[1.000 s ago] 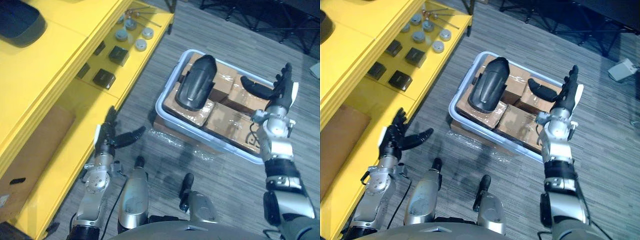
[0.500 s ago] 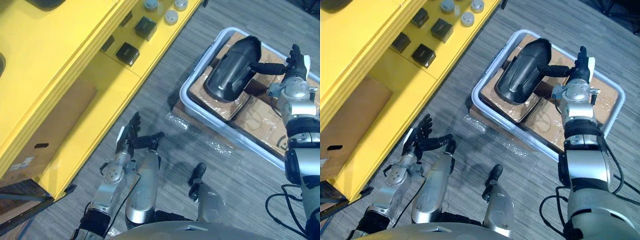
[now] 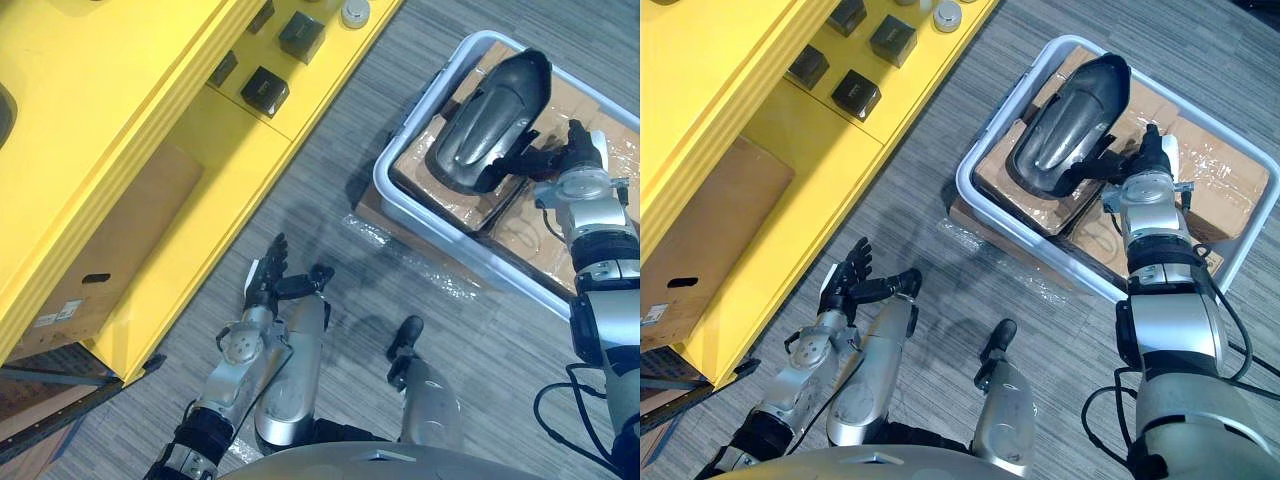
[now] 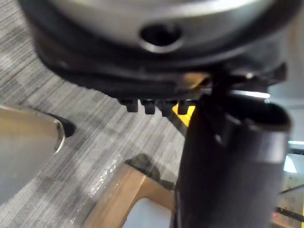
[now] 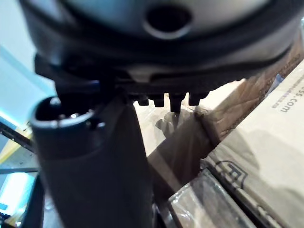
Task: Walk over and take three plastic housings, then place them on the shelf
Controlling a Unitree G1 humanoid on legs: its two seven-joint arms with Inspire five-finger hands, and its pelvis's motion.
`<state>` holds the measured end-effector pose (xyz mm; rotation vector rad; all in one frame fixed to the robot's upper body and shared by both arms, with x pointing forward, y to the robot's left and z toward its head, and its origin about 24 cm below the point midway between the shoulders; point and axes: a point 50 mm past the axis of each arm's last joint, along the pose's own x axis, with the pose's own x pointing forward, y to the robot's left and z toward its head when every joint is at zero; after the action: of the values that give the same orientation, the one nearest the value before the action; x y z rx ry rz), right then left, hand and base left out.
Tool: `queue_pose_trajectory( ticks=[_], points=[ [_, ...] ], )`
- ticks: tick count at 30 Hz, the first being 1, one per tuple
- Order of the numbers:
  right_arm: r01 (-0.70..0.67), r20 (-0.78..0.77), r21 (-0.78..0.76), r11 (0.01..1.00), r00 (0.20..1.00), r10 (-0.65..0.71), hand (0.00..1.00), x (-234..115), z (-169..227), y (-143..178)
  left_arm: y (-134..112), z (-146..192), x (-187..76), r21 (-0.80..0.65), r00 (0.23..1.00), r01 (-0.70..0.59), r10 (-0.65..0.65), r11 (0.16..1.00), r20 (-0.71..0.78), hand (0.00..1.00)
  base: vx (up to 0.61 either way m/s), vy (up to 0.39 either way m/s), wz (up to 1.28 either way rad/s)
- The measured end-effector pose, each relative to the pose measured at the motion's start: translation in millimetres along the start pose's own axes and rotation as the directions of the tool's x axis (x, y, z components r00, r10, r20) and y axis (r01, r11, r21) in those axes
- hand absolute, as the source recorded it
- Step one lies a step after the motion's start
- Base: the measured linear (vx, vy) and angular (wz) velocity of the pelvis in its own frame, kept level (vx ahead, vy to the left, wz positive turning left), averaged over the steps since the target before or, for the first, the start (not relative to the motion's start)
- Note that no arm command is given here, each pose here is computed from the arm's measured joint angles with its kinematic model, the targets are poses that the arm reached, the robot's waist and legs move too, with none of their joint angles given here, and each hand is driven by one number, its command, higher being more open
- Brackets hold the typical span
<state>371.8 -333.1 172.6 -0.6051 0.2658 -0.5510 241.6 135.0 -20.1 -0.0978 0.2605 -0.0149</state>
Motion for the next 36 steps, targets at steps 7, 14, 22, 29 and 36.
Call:
queue_pose_trajectory(
  ticks=[7, 14, 22, 29, 36],
  points=[
    [0.068, -0.028, -0.246, 0.967, 0.997, -0.077, 0.00, 3.6, 4.0, -22.3, 6.8, -14.6, 1.6, -0.100, 0.996, -0.041, 0.033, 0.994, -0.084, 1.00, 0.00, 0.001, 0.06],
    [0.080, -0.133, -0.260, 0.962, 0.984, -0.118, 0.00, 4.1, -9.0, -28.0, 11.3, -27.5, -7.7, -0.131, 0.994, -0.055, 0.042, 0.990, -0.100, 1.00, 0.01, -0.017, 0.17],
    [0.099, -0.263, -0.110, 0.989, 0.957, -0.124, 0.00, 1.4, -38.1, -20.4, 13.3, -28.2, -18.1, -0.160, 0.995, -0.068, 0.055, 0.985, -0.080, 1.00, -0.01, 0.006, 0.06],
    [0.137, -0.289, -0.042, 0.990, 0.947, -0.143, 0.00, -4.0, -65.7, 0.0, 14.4, -18.7, -27.4, -0.185, 1.000, -0.015, 0.012, 0.983, -0.016, 1.00, 0.00, -0.006, 0.02],
    [0.230, -0.095, -0.035, 0.973, 0.968, -0.232, 0.00, -26.2, -77.4, 35.1, 5.9, 22.9, -43.9, -0.175, 0.968, 0.201, -0.168, 0.964, 0.187, 1.00, 0.03, -0.045, -0.03]
  ],
)
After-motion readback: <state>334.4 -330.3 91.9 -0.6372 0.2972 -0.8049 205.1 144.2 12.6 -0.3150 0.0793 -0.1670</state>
